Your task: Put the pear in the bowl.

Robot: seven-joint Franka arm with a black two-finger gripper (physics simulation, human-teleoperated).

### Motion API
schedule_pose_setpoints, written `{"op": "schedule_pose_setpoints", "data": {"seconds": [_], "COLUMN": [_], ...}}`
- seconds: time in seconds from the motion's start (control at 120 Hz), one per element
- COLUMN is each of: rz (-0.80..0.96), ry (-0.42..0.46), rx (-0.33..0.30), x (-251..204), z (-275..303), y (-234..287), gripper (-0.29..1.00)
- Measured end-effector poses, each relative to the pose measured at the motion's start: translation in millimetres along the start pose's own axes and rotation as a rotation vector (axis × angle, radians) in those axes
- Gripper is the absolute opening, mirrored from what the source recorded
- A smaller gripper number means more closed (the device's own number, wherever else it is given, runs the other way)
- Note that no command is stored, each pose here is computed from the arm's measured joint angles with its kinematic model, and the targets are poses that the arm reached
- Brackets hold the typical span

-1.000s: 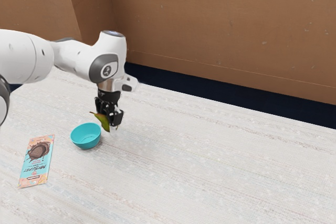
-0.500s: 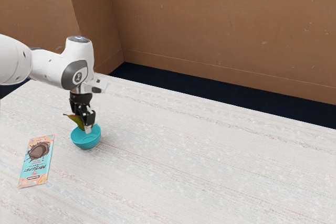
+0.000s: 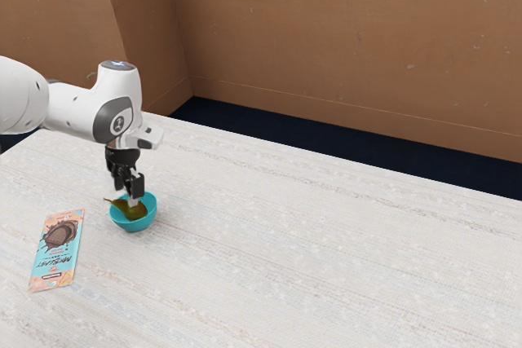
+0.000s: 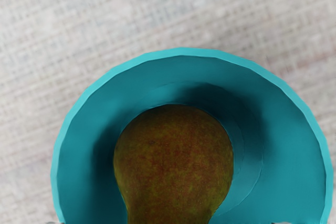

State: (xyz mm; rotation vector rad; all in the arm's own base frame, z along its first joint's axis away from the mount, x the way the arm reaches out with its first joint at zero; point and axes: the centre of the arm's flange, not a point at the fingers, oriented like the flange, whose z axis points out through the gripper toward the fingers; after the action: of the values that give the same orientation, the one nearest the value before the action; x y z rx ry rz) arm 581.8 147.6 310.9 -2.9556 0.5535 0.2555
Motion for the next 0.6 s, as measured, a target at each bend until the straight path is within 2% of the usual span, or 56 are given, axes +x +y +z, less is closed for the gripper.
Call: {"op": "schedule_pose_setpoints", "data": {"seconds": [0.167, 0.2, 0.258, 0.325, 0.45, 0.525, 0.6], "rz": [0.039, 0.052, 0.078, 0.1, 0.138, 0.154, 0.135], "ry": [0.012, 0.043, 0.127, 0.213, 0.297, 0.279, 0.237], "rx": [-0.001, 0.013, 0.052, 0.07, 0.048, 0.002, -0.037], "x": [3.0, 9.5, 23.2, 23.5, 19.0, 20.4, 18.8], "z": [-7.8, -31.0, -102.3, -186.3, -304.2, -322.8, -319.8], "y": [2.9, 6.2, 16.7, 40.7, 105.3, 138.2, 147.4], "gripper": [0.62, 0.63, 0.65, 0.67, 0.68, 0.69, 0.69]}}
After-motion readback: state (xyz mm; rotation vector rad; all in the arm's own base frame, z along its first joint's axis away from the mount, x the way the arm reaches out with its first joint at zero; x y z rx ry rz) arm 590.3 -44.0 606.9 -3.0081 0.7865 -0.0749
